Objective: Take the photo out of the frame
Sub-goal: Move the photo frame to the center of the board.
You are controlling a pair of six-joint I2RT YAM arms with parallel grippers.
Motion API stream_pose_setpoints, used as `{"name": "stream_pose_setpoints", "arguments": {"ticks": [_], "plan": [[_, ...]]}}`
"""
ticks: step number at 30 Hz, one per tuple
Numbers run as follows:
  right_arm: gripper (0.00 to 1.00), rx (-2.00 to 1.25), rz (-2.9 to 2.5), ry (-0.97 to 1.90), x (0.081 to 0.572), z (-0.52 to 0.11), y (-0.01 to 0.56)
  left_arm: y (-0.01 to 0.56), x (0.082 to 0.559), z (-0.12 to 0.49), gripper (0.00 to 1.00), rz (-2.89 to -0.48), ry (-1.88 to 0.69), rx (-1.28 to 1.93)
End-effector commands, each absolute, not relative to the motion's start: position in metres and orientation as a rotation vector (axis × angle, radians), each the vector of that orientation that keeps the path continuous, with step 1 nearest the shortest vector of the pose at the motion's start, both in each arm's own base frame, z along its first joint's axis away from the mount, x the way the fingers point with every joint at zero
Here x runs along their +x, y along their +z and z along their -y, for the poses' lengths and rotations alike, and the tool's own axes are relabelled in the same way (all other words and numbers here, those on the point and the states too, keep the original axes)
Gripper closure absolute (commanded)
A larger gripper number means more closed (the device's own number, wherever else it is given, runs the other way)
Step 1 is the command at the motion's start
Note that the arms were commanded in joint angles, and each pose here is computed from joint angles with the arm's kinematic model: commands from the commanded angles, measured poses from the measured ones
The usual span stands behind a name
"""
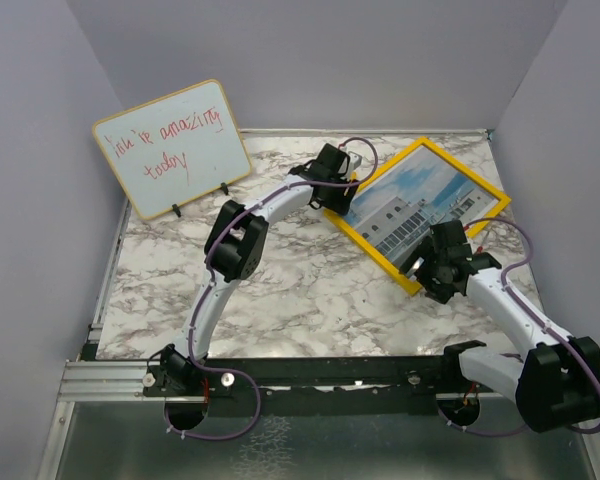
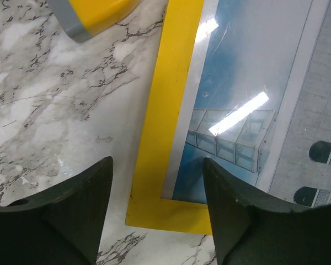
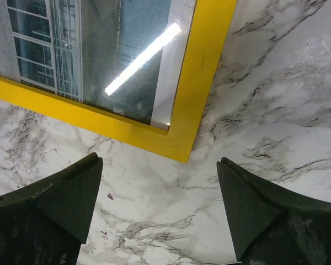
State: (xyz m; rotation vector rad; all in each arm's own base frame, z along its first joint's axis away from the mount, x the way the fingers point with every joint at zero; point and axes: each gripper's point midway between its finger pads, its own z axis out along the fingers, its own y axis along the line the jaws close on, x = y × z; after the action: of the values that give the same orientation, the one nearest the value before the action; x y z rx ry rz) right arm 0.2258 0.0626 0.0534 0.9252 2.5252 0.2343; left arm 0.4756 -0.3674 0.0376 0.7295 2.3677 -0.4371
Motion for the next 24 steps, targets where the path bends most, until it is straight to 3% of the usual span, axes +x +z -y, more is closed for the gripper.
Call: {"name": "stream_pose_setpoints", "arguments": {"ticks": [1,16,19,24], "plan": [[0.12,0.924,-2.49,0.172,0.231,-0.051,0.061,0.02,0.453,0.358,0.4,-2.442,-0.424,0.786],[0.13,0.93,-2.435,0.007,0.227,-0.027,0.07,0.009,0.386,0.322,0.89,-2.548,-0.446,0.881],[0.12,0.939,-2.415,-0.011,0.227,-0.023,0.073,-0.007,0.36,0.302,0.96,-2.63,-0.416,0.841],[0.08,0.957,-2.396,-0.068,0.227,-0.015,0.076,-0.021,0.312,0.276,0.96,-2.713,-0.441,0.744]]}}
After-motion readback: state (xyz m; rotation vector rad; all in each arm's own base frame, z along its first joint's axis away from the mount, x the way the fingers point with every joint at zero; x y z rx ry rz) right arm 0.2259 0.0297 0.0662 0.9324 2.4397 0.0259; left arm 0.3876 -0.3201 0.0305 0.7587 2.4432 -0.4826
